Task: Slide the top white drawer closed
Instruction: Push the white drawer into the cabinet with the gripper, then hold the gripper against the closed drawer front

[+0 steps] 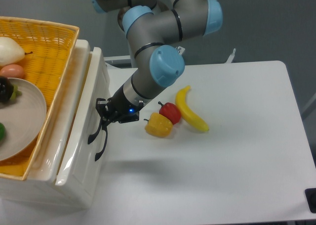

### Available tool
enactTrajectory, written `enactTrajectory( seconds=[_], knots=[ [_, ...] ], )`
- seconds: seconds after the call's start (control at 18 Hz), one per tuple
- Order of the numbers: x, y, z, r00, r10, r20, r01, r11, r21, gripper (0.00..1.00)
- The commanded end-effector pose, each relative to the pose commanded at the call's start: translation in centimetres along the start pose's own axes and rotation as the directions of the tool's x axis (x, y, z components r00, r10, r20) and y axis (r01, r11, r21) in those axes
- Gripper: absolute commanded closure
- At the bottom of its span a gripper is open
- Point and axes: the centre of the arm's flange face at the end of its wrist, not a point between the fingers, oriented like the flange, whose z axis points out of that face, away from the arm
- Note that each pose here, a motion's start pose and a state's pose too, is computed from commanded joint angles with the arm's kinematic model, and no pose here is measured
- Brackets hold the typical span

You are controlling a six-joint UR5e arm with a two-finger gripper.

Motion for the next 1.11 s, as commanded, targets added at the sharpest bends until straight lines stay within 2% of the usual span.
enactTrajectory(
  seconds=[1.11],
  knots=[
    [1.5,-1.6,0.4,1.000,-0.008,0.009,0.008,1.000,0.018,0.87]
  ],
)
